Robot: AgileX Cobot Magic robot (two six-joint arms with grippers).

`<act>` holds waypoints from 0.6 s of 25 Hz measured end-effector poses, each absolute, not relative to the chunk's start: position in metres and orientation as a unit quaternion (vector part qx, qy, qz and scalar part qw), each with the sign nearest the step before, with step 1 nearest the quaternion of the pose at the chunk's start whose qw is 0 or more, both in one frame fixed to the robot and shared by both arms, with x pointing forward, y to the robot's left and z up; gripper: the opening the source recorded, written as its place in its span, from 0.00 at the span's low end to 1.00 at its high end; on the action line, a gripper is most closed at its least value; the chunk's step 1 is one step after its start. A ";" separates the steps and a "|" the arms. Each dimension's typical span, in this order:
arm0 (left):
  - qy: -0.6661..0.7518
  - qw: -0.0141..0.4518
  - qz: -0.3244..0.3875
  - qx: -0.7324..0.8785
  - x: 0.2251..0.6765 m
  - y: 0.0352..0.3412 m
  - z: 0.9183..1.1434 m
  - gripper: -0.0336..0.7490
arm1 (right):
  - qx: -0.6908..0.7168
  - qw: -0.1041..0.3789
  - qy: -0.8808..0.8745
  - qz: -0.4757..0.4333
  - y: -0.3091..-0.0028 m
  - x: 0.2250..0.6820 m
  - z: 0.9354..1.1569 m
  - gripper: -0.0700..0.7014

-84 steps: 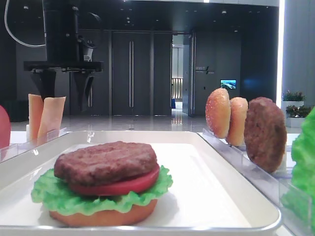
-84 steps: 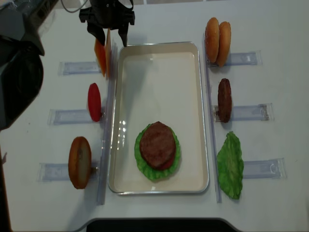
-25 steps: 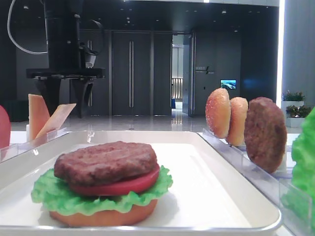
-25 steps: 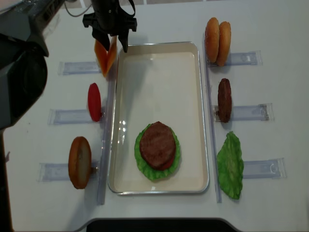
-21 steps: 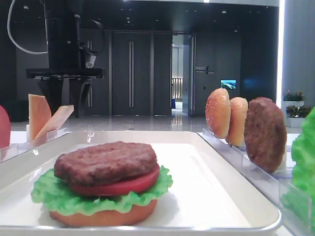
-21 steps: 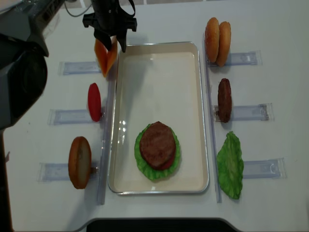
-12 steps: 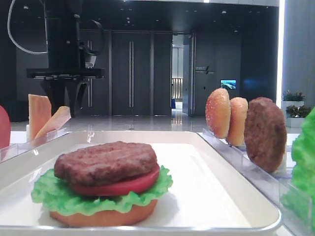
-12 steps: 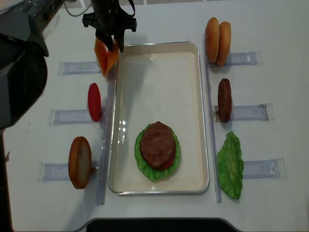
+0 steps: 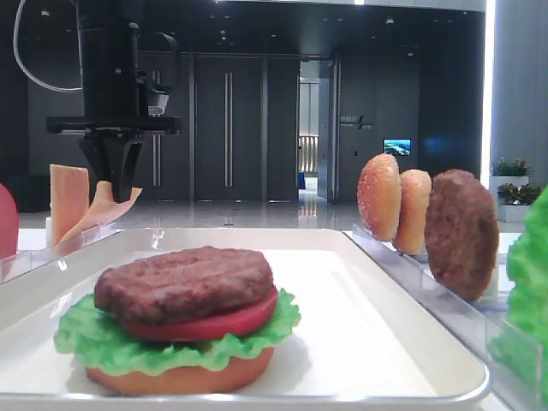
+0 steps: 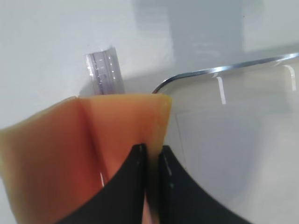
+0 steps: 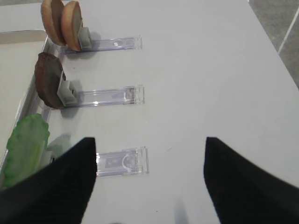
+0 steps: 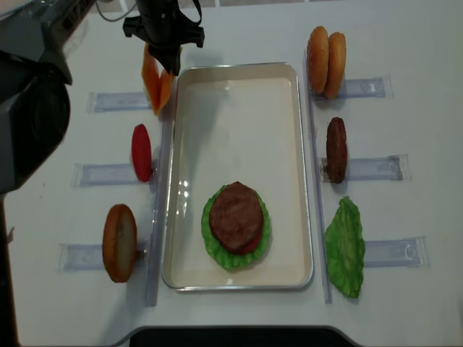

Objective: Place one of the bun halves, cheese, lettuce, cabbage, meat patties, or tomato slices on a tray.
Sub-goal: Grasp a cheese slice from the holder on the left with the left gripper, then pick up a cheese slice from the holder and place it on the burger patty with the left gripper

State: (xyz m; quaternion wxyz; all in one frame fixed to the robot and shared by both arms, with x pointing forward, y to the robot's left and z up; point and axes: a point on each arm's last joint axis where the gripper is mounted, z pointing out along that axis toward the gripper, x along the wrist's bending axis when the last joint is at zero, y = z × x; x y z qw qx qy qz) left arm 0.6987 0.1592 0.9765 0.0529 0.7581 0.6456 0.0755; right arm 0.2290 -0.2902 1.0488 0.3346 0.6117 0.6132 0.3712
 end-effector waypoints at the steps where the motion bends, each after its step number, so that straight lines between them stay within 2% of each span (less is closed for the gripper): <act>1: 0.645 0.053 0.075 0.758 0.699 0.159 0.976 0.09 | 0.612 0.335 0.613 0.371 -0.290 0.229 1.049 0.69; 15: 0.645 0.058 0.082 0.758 0.697 0.160 0.986 0.09 | 0.612 0.335 0.613 0.371 -0.290 0.229 1.049 0.69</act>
